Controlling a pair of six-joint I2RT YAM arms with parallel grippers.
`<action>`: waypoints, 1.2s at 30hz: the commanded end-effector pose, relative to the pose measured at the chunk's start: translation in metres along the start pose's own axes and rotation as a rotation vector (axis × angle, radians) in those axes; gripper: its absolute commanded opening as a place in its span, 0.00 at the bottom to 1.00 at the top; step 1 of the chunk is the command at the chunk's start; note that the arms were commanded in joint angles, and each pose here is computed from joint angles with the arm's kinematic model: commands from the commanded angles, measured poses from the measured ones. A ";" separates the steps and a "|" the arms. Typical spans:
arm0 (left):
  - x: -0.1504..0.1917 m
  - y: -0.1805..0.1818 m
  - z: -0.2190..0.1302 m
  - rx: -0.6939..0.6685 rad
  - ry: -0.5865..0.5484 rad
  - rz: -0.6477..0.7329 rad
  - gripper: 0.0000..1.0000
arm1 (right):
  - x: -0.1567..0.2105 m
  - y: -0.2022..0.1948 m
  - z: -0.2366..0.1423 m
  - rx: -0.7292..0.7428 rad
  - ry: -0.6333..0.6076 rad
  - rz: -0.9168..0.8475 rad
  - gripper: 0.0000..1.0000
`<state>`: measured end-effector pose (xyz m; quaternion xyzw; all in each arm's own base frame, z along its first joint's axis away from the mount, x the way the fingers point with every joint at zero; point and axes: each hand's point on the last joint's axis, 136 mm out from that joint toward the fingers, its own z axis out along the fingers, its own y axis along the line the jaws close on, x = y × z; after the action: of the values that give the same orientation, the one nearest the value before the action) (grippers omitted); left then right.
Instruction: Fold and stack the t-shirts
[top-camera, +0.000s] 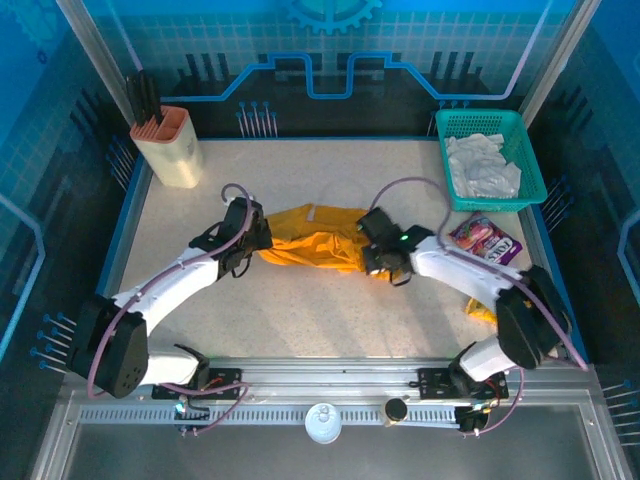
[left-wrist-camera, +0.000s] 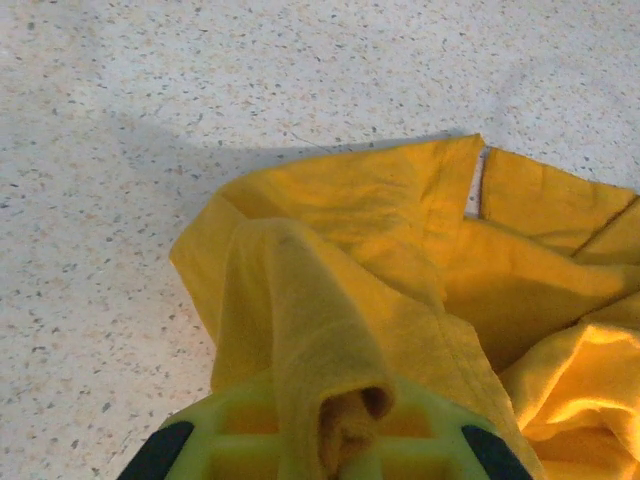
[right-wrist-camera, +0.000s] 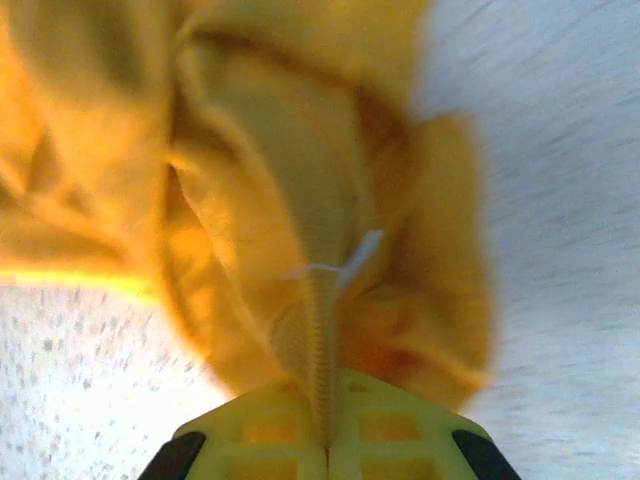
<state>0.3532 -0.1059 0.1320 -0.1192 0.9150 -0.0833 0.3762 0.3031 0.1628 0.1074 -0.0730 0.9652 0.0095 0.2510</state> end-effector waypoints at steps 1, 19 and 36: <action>0.001 0.013 -0.006 -0.051 -0.013 0.005 0.00 | -0.010 -0.059 -0.017 0.063 -0.017 0.113 0.00; 0.053 0.017 0.013 -0.041 0.158 -0.057 0.00 | 0.021 -0.127 0.048 0.079 0.128 0.402 0.51; 0.064 0.101 -0.094 -0.058 -0.218 -0.534 0.84 | 0.024 -0.070 0.007 -0.095 0.094 0.321 0.63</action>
<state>0.2215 -0.0338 0.0923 -0.3930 0.8160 -0.1688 0.3890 0.2978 0.0722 0.0727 0.0852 0.9759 0.0657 0.1899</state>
